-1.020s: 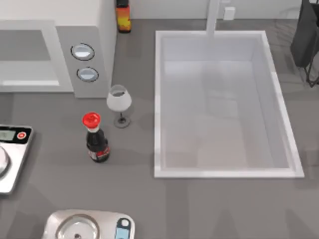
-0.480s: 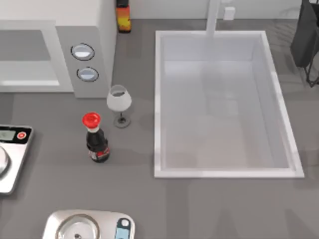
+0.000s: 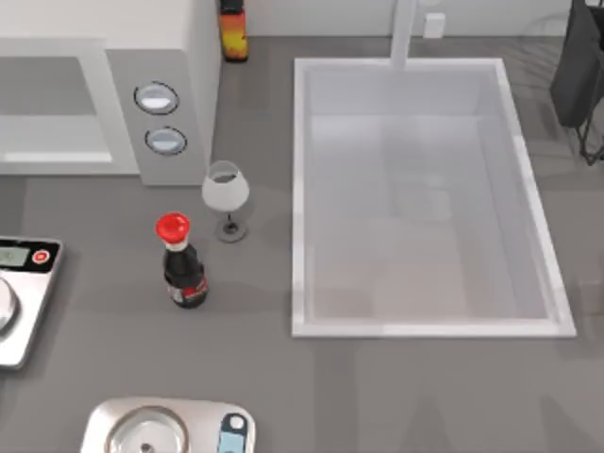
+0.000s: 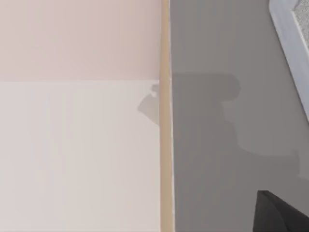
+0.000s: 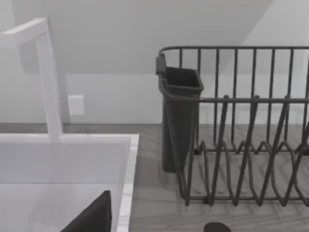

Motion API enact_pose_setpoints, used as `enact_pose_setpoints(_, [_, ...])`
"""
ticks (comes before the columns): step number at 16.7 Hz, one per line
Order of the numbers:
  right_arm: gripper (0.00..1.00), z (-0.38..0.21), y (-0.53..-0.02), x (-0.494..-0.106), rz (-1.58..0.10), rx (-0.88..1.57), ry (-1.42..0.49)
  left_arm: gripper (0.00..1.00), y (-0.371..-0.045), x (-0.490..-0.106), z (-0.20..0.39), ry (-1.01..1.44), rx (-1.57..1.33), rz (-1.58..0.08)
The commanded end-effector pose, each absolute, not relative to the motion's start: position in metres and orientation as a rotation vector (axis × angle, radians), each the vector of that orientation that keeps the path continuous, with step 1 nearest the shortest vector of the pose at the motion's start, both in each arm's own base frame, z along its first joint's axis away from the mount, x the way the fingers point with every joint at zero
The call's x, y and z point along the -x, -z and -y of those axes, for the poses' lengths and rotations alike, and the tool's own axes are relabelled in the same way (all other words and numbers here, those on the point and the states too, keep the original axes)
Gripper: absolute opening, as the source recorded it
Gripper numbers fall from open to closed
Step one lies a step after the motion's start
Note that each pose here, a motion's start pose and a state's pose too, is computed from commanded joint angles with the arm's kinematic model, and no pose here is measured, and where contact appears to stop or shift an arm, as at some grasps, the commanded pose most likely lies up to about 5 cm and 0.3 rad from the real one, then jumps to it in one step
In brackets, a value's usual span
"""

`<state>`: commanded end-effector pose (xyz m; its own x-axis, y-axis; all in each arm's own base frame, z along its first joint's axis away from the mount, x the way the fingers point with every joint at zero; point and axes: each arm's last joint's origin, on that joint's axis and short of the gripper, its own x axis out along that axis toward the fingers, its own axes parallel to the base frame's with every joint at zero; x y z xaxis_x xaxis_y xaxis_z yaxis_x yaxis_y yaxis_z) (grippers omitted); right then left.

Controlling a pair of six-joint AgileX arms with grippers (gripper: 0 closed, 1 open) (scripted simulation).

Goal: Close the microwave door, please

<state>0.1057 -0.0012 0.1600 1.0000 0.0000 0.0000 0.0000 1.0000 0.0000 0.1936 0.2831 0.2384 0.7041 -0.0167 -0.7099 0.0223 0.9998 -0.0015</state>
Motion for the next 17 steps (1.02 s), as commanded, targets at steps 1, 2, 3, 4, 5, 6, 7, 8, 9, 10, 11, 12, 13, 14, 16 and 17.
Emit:
enact_pose_setpoints(1, [1.00,0.001,-0.160,-0.106,0.000,0.000,0.000,0.00,-0.231,-0.194,-0.284,0.023,-0.004,-0.791])
enact_pose_setpoints(2, [1.00,0.001,-0.160,-0.106,0.000,0.000,0.000,0.00,-0.222,-0.194,-0.285,0.023,-0.002,-0.792])
enact_pose_setpoints(3, [1.00,0.001,-0.160,-0.106,0.000,0.000,0.000,0.00,-0.211,-0.195,-0.286,0.022,-0.004,-0.790])
enact_pose_setpoints(4, [1.00,0.001,-0.160,-0.106,0.000,0.000,0.000,0.00,-0.200,-0.195,-0.287,0.019,-0.010,-0.786])
enact_pose_setpoints(5, [1.00,0.001,-0.160,-0.106,0.000,0.000,0.000,0.00,-0.188,-0.196,-0.288,0.015,-0.019,-0.780])
enact_pose_setpoints(6, [1.00,0.001,-0.160,-0.106,0.000,0.000,0.000,0.00,-0.176,-0.196,-0.288,0.013,-0.024,-0.776])
enact_pose_setpoints(7, [1.00,0.001,-0.160,-0.106,0.000,0.000,0.000,0.00,-0.165,-0.195,-0.287,0.013,-0.022,-0.777])
enact_pose_setpoints(8, [1.00,0.001,-0.160,-0.106,0.000,0.000,0.000,0.00,-0.156,-0.194,-0.286,0.015,-0.017,-0.780])
enact_pose_setpoints(9, [1.00,0.001,-0.160,-0.106,0.000,0.000,0.000,0.00,-0.148,-0.193,-0.285,0.017,-0.012,-0.783])
enact_pose_setpoints(10, [1.00,0.001,-0.160,-0.106,0.000,0.000,0.000,0.00,-0.145,-0.193,-0.284,0.019,-0.008,-0.785])
enact_pose_setpoints(11, [1.00,0.001,-0.160,-0.106,0.000,0.000,0.000,0.00,-0.144,-0.193,-0.284,0.019,-0.008,-0.785])
enact_pose_setpoints(12, [1.00,0.001,-0.160,-0.106,0.000,0.000,0.000,0.00,-0.144,-0.193,-0.284,0.019,-0.008,-0.785])
enact_pose_setpoints(13, [1.00,0.001,-0.160,-0.106,0.000,0.000,0.000,0.00,-0.144,-0.193,-0.284,0.019,-0.008,-0.785])
enact_pose_setpoints(14, [1.00,0.001,-0.160,-0.106,0.000,0.000,0.000,0.00,-0.145,-0.194,-0.283,0.022,-0.010,-0.784])
enact_pose_setpoints(16, [1.00,0.001,-0.160,-0.106,0.000,0.000,0.000,0.00,-0.147,-0.195,-0.278,0.022,-0.012,-0.784])
enact_pose_setpoints(17, [1.00,0.001,-0.160,-0.106,0.000,0.000,0.000,0.00,-0.148,-0.196,-0.270,0.021,-0.015,-0.784])
